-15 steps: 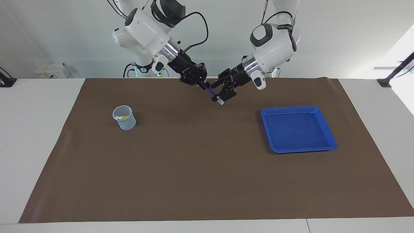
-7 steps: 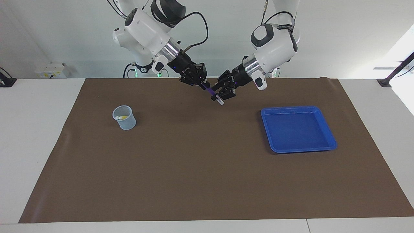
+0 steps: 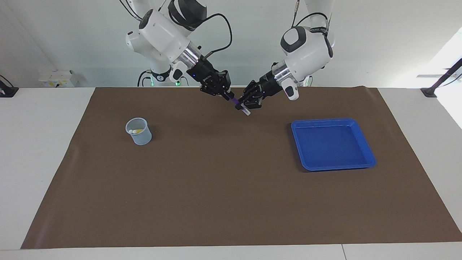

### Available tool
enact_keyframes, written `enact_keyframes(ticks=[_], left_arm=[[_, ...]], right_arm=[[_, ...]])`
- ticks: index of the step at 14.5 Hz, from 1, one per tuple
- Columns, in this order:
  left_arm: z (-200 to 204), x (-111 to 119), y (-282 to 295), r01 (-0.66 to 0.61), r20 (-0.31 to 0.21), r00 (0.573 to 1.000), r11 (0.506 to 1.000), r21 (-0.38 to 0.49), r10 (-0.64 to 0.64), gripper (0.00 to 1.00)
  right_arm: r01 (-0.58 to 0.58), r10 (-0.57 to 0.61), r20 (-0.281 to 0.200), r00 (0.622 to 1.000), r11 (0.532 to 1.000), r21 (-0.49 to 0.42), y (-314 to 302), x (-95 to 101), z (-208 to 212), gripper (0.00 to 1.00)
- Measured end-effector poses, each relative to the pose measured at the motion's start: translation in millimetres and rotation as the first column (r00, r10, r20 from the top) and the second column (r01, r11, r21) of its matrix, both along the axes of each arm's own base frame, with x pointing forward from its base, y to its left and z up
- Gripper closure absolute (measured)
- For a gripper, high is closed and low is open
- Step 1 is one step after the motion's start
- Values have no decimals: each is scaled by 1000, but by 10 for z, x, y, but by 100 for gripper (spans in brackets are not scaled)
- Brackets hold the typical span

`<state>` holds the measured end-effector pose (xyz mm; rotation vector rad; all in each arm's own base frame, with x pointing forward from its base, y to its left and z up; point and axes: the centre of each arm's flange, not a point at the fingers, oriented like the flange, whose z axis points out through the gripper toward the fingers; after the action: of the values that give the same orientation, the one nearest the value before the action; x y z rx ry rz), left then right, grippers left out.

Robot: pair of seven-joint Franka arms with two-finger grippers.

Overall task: Right arm passes pens to left for tray arrangement
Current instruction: 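Close the left gripper on the pen while the right gripper releases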

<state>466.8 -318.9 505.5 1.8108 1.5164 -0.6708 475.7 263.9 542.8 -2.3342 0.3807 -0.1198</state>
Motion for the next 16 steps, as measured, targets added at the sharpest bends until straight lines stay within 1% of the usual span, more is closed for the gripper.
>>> enact_keyframes(ticks=[4,7,12,13,14,15,16], left_arm=[[14,9,7,2,7,1000,1000,-2,-2,80],[18,13,13,5,14,1000,1000,-2,-5,81],[22,150,221,-39,19,999,999,-2,39,81],[22,166,248,-39,26,999,999,-2,39,81],[22,179,269,-30,43,999,1000,0,30,81],[16,197,302,-14,68,998,1000,4,14,81],[-1,224,357,4,99,995,1000,18,-6,81]], right_arm=[[2,-2,4,1000,1000,1,2,3,12,82],[6,-6,5,1000,1000,2,-12,12,12,80],[2,-2,0,1000,1000,1,-9,7,6,30],[-12,12,-5,1000,1000,-4,-7,-2,-6,18],[-50,50,-4,999,999,-19,-19,-15,-27,8],[-110,110,6,994,993,-49,-79,-16,-53,1],[-178,180,13,984,980,-89,-207,-2,-82,0]])
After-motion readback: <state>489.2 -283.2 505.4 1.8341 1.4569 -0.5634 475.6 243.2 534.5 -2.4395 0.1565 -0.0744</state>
